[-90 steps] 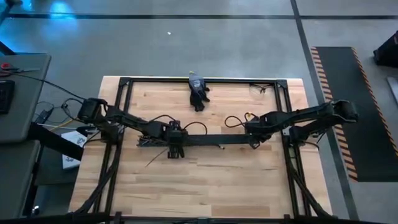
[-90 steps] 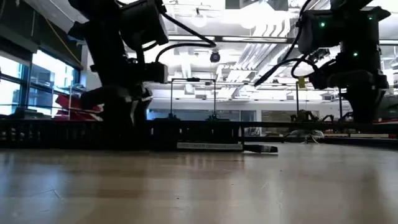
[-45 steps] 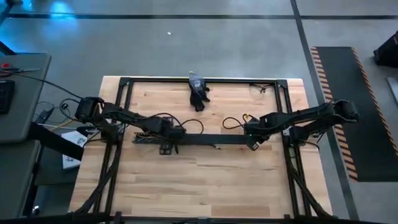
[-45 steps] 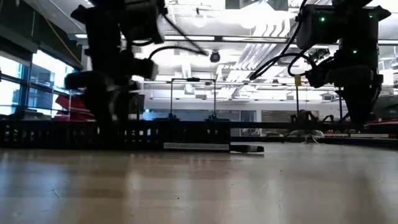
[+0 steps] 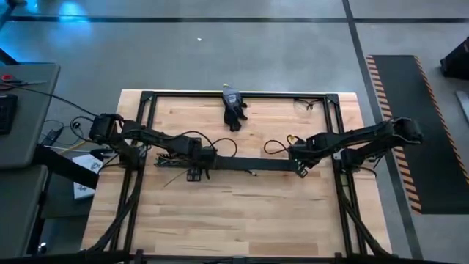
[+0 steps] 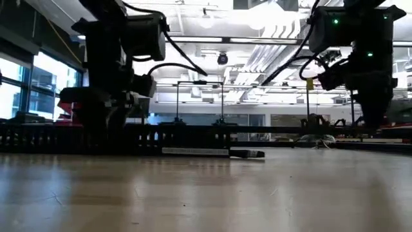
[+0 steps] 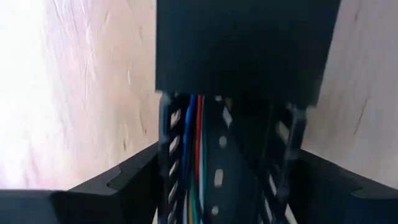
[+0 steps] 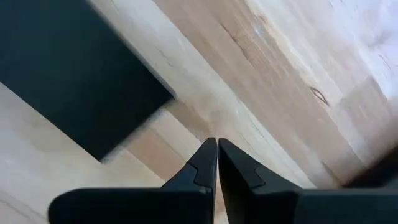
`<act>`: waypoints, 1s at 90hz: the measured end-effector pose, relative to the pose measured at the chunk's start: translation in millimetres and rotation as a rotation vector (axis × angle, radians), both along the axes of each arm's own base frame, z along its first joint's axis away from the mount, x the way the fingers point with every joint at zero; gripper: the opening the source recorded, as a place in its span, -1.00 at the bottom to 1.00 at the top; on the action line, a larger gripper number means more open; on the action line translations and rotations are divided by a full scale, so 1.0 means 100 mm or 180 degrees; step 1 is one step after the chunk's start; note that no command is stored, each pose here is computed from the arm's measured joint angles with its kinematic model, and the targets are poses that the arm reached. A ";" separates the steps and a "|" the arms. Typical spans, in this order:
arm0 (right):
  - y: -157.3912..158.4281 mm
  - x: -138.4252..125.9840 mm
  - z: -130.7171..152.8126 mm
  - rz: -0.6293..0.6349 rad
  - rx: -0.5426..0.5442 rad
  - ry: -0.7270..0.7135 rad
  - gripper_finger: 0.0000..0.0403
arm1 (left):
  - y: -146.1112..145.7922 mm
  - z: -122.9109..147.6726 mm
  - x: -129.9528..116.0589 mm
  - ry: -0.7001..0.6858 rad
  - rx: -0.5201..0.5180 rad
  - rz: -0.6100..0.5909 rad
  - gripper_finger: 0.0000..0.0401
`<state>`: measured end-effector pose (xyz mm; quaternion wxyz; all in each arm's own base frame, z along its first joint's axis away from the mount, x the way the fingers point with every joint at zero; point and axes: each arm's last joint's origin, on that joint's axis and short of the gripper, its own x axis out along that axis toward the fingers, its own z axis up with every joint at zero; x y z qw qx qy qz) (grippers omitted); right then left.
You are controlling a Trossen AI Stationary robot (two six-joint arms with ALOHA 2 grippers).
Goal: Ziptie cables
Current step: Close the black cable duct
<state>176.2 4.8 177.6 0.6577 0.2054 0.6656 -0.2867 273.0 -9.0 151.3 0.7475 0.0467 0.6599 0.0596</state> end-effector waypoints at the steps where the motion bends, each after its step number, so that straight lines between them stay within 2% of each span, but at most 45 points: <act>1: 0.00 0.00 0.00 0.0001 -0.0001 0.0014 -1.00 | 0.00 0.00 0.00 -0.0014 -0.0002 0.0000 0.23; 22: 0.01 -0.03 -0.05 0.0076 0.0032 0.0045 -1.00 | -0.04 0.01 0.07 -0.0246 -0.0213 0.0038 0.05; 37: -0.01 0.00 -0.09 0.0116 0.0025 -0.0099 -1.00 | -0.09 0.01 0.09 -0.0313 -0.0224 0.0000 0.04; 49: -0.01 0.12 -0.09 0.0248 0.0019 -0.0489 -1.00 | -0.12 0.02 0.11 -0.0401 -0.0237 -0.0020 0.04; 68: -0.01 0.13 -0.09 0.0308 0.0000 -0.0524 -1.00 | -0.12 0.03 0.12 -0.0407 -0.0161 0.0025 0.04; 77: -0.01 0.09 -0.09 0.0250 0.0001 -0.0383 -1.00 | -0.12 0.05 0.15 -0.0481 -0.0109 0.0027 0.09; 90: -0.01 0.09 -0.09 0.0254 0.0001 -0.0366 -1.00 | -0.10 0.06 0.15 -0.0462 -0.0247 0.0061 0.27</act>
